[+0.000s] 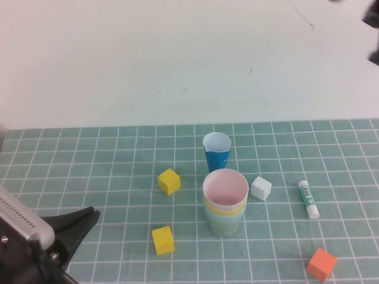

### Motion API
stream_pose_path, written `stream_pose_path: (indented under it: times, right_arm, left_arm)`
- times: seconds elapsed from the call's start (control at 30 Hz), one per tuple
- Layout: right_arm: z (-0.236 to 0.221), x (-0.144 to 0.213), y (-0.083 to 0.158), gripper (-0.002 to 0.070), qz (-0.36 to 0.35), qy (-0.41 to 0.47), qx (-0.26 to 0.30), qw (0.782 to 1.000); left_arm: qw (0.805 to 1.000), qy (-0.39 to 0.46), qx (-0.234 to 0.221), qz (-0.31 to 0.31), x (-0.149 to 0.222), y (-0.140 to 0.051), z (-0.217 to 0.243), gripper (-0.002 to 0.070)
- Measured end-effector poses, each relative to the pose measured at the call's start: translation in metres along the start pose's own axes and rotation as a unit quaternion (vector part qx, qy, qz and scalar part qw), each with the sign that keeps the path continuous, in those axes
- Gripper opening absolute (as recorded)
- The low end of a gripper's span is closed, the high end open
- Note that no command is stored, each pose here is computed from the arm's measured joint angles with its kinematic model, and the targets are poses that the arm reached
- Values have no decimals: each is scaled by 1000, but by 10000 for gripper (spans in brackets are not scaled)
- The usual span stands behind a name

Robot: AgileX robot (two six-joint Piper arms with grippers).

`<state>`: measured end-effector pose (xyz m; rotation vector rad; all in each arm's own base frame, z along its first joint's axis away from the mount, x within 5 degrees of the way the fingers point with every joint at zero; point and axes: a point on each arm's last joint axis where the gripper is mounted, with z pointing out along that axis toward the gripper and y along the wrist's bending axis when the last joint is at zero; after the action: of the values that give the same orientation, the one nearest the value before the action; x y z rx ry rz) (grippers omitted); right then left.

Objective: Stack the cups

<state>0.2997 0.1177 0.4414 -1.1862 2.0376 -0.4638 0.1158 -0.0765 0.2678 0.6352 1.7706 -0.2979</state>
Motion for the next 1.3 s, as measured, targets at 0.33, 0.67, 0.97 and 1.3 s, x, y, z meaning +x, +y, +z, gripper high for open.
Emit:
stream_pose_path:
  times: [0.33,0.67,0.97,1.3]
  right_arm:
    - [-9,99,76,1,38,-16,5,999]
    - [-17,175,153,0,133,-72,-2,989]
    - [-7,208,191,0,150,-57,-30,987]
    - [-8,207,190,-1,163,-64,-28,984]
  left_arm:
    - [1000,-16,-17,-3,-2,4,-14,-1]
    - [998,-53,-23,-8,-4,5,-28,-1]
    - [998,-50,-29,2,-3,6,-29,-1]
    - [998,-49,-30,3,-3,6,-29,-1]
